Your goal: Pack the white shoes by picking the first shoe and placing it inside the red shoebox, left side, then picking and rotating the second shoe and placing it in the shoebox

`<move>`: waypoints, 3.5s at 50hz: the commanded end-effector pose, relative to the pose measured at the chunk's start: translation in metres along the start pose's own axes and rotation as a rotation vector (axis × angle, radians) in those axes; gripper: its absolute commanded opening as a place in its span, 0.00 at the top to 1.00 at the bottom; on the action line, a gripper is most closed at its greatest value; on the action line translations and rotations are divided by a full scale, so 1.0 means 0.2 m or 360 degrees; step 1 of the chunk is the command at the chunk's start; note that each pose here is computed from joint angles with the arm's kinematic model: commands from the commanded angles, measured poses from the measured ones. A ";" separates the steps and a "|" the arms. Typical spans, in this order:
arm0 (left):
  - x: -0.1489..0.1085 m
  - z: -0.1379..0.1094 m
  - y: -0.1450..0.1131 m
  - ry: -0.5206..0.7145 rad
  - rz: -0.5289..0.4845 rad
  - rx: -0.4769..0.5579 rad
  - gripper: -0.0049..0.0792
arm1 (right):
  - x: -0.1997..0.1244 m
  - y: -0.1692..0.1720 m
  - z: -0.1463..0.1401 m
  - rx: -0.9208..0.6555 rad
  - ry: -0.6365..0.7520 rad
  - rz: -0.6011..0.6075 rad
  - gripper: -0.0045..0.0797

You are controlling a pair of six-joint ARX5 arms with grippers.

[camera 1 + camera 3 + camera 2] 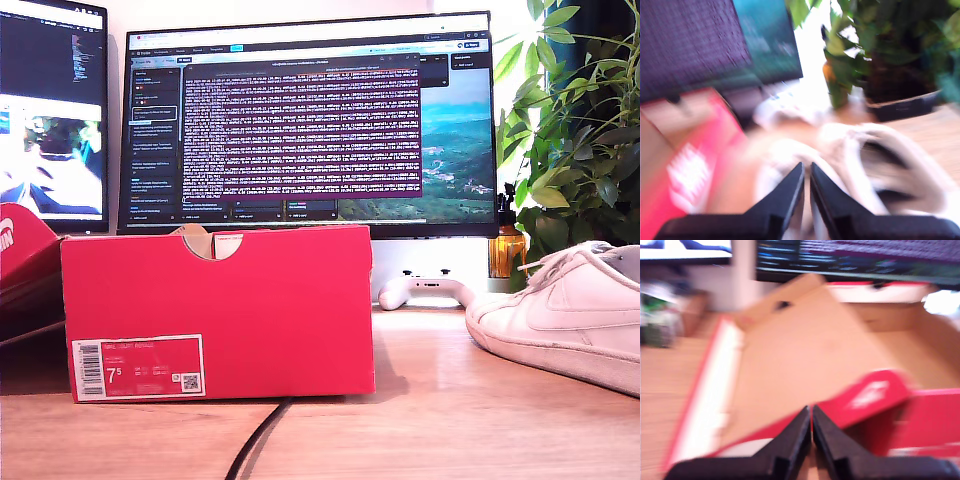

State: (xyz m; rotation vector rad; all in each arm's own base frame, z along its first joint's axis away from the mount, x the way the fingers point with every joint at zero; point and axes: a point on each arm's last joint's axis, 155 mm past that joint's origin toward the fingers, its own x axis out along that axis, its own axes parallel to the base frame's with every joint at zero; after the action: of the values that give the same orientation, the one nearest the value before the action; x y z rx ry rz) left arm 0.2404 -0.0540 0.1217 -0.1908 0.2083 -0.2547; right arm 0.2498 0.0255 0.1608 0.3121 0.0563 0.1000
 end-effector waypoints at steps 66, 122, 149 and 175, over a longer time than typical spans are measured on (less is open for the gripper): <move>-0.28 0.73 -0.39 -0.0726 -0.0591 -0.0166 0.96 | -0.10 0.28 0.39 0.0490 -0.0282 0.0433 0.96; 0.11 -0.24 -0.29 0.1012 -0.0473 0.1726 0.96 | 0.29 0.42 0.28 -0.0025 0.1175 0.0231 0.96; 0.32 -0.22 -0.29 0.0914 -0.0335 0.1757 0.96 | 0.18 0.29 -0.21 -0.0394 0.1918 0.0170 0.62; 0.37 -0.16 -0.34 0.0794 -0.0328 0.1732 0.96 | 0.19 0.18 -0.41 -0.0533 0.2172 0.0073 0.62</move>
State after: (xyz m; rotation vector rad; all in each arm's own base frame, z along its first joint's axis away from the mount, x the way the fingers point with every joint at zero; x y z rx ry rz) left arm 0.2844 -0.1405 0.0874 0.9534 0.5315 -0.5872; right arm 0.2822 0.0859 0.0980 -0.1289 1.3382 0.3403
